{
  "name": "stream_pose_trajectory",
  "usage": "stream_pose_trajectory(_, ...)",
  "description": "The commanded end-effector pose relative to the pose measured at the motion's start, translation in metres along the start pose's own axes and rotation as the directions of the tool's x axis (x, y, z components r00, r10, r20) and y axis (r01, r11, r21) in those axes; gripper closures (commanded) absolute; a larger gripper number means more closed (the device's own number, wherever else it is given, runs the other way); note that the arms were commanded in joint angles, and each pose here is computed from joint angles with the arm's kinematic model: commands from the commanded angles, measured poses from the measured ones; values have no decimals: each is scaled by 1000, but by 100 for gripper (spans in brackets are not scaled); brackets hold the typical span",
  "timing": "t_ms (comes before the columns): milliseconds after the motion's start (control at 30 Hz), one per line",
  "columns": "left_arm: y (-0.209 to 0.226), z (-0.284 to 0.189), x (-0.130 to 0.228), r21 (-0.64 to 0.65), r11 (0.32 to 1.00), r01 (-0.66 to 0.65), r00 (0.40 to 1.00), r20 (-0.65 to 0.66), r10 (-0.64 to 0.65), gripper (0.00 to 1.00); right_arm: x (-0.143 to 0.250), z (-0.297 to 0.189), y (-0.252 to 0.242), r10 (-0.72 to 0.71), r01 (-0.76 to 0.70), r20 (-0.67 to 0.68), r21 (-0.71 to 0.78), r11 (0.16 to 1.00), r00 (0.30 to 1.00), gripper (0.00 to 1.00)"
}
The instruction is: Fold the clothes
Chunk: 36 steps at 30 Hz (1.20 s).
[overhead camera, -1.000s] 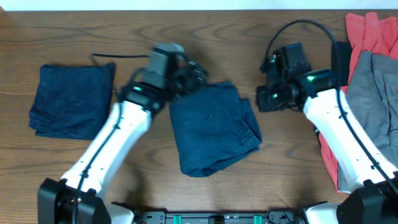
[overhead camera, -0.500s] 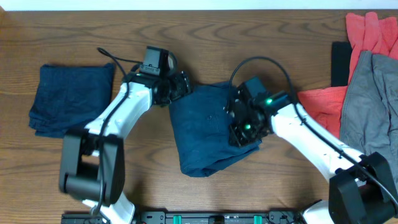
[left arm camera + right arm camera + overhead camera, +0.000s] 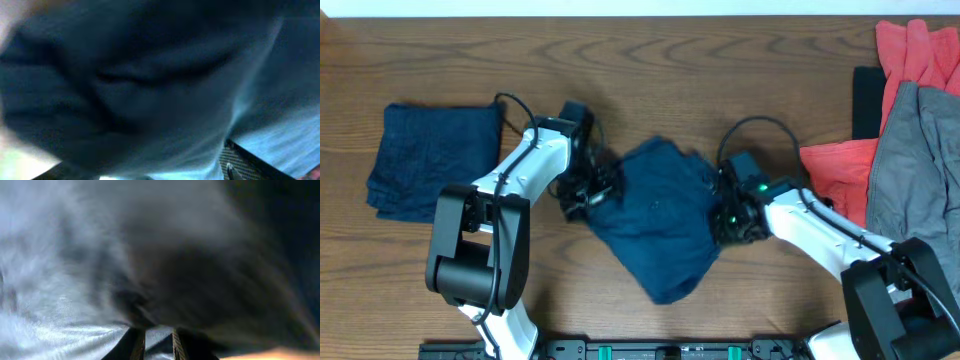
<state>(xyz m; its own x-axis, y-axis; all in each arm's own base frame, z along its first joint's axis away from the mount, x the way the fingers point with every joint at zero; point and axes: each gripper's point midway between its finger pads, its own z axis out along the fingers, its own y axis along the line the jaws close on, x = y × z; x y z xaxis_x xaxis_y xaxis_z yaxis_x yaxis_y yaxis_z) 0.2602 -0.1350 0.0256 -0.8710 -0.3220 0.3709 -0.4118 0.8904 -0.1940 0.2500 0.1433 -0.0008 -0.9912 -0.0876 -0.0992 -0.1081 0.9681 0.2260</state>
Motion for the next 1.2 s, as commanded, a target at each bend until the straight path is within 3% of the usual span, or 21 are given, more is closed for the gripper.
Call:
stream_pose_trajectory(0,-9,3,31,17,1000,-13,992,-124,15,27,-44,-4,-41,41,-66,182,132,989,982,85)
stream_pose_trajectory(100,-28,4,56,88,993,-84,975,-198,100,38,-85,-16,-37,-20,-13,333,95,995,943,85)
stream_pose_trajectory(200,-36,-3,66,99,986,-136,974,-171,152,38,-101,-25,-30,-40,9,376,82,997,926,85)
stream_pose_trajectory(300,-41,-24,67,136,973,-186,976,-88,199,37,-98,-29,-28,-41,11,344,90,996,938,85)
stream_pose_trajectory(400,-35,-52,54,109,963,-246,968,74,239,32,-92,-30,-29,-37,6,307,99,995,951,85)
stream_pose_trajectory(433,-32,-63,47,88,958,-274,955,144,260,22,-90,-30,-30,-35,5,299,101,995,954,83)
stream_pose_trajectory(467,-30,-73,38,68,948,-311,933,213,291,2,-90,-31,-30,-34,4,293,102,995,956,79)
stream_pose_trajectory(600,-37,-99,16,-3,844,-536,780,379,497,2,-86,-35,-29,10,-38,282,93,995,959,59)
stream_pose_trajectory(733,-30,-95,-4,-62,774,-630,704,376,603,2,-72,-38,-16,30,-35,221,18,999,975,56)
stream_pose_trajectory(900,-24,-72,-38,-18,794,-608,740,349,574,2,-54,-34,-13,39,-39,144,-2,999,989,56)
stream_pose_trajectory(1167,-41,-22,-49,233,722,-652,757,262,599,2,-48,-33,-14,43,-44,122,4,999,992,55)
